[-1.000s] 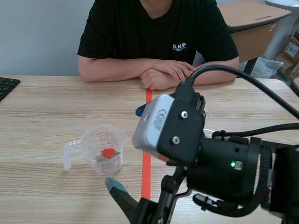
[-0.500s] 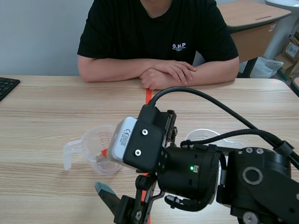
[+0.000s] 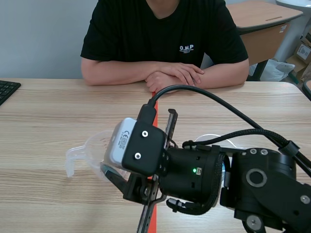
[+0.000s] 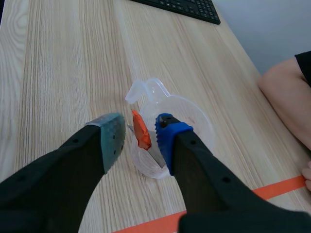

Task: Do the redox reaction experiment.
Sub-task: 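Lift the metal plate out of the left beaker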

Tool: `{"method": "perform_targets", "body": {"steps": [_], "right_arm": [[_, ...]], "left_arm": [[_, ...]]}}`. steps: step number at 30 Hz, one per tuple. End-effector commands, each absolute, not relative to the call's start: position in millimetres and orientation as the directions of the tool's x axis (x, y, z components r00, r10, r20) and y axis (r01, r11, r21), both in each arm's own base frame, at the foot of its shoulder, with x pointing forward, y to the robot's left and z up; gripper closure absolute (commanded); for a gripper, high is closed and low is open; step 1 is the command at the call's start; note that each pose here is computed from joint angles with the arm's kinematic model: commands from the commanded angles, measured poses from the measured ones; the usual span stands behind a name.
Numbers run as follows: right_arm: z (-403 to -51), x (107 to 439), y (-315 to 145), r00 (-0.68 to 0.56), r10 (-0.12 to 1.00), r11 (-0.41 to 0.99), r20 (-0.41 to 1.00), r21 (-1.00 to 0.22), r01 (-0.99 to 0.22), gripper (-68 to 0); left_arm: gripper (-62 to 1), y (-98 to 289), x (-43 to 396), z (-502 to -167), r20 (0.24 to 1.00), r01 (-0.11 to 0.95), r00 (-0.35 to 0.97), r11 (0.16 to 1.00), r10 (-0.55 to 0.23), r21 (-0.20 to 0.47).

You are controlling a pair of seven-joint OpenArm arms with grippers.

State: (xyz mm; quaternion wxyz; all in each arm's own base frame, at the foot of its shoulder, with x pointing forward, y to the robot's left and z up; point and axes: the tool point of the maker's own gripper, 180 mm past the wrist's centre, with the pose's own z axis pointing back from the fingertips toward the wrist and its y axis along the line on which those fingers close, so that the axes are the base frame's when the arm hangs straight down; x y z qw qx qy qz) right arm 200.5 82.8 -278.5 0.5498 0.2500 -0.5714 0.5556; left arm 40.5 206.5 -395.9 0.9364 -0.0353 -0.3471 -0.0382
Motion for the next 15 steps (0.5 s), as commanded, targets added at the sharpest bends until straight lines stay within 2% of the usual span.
{"method": "perform_targets", "body": {"steps": [1,7,15], "right_arm": [[-264,203,86,-0.3,0.289,0.266,0.909,-0.377,-0.887,-11.7],[-261,203,87,-0.307,0.27,0.267,0.913,-0.377,-0.887,-1.8],[-250,213,80,-0.328,0.257,0.298,0.909,-0.398,-0.868,-1.7]], "left_arm": [[-62.3,206,40,-394,0.657,0.098,0.752,0.994,-0.048,-0.04],[-62.3,206,40,-394,0.657,0.098,0.752,0.994,-0.048,-0.04],[-62.3,206,40,-394,0.657,0.099,0.752,0.994,-0.048,-0.04]]}}
